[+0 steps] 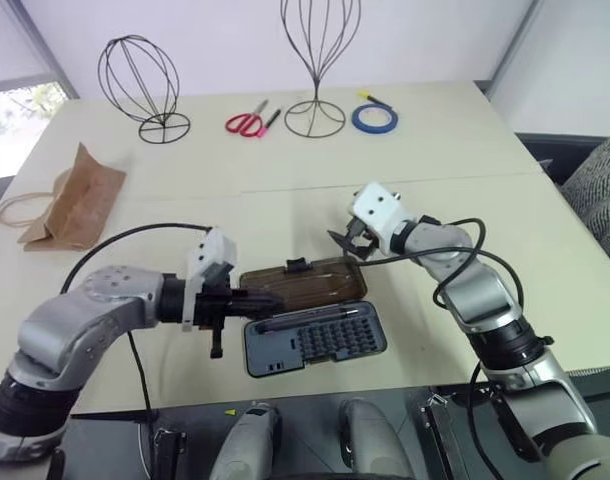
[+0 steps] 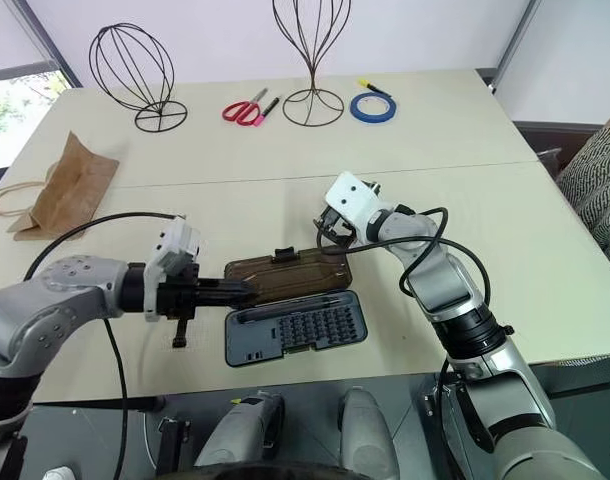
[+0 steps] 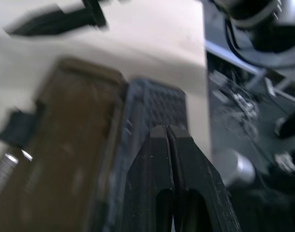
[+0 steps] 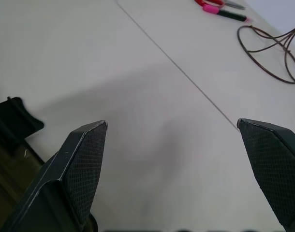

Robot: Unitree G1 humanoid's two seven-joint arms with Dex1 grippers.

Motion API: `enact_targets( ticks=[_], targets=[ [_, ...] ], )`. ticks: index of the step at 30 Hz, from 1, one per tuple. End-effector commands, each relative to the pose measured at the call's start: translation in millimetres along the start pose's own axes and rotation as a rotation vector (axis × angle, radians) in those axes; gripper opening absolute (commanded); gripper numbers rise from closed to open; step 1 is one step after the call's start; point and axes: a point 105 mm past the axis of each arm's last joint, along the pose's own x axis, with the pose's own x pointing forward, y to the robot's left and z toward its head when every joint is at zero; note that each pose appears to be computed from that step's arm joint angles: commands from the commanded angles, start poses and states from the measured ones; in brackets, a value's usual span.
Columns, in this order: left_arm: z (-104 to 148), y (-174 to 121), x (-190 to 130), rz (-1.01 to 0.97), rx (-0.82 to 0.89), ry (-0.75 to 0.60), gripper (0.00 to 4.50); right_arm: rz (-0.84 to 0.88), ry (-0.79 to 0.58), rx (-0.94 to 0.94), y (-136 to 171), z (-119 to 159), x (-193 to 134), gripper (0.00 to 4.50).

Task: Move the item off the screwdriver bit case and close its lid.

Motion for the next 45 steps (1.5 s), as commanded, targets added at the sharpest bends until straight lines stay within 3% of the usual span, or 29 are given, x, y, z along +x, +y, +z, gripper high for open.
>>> enact_targets(
  ticks=[1, 13, 21, 29, 45],
  targets=[
    [-5.5, -10.1, -0.8, -0.042, 0.023, 0.029, 0.05, 0.037, -0.011, -0.028, -3.4, 5.6, -1.9, 4.5],
    [-49.2, -0.4, 19.4, -0.045, 0.0, 0.092, 0.05, 0.101, 0.034, -0.086, -15.6, 0.5, 0.5, 4.5],
    [-76.4, 5.8, 21.8, -0.026, 0.035, 0.174, 0.05, 0.274, 0.061, -0.085, -13.2, 0.8, -9.0, 4.5],
    [-79.6, 5.5, 23.3, -0.019, 0.054, 0.179, 0.05, 0.372, 0.094, -0.062, -20.5, 4.8, -7.7, 4.5],
    [-96.1, 10.9, 18.3, 0.009, 0.06, 0.169, 0.05, 0.45, 0.116, 0.112, 9.7, -6.3, 16.2, 4.5]
  ],
)
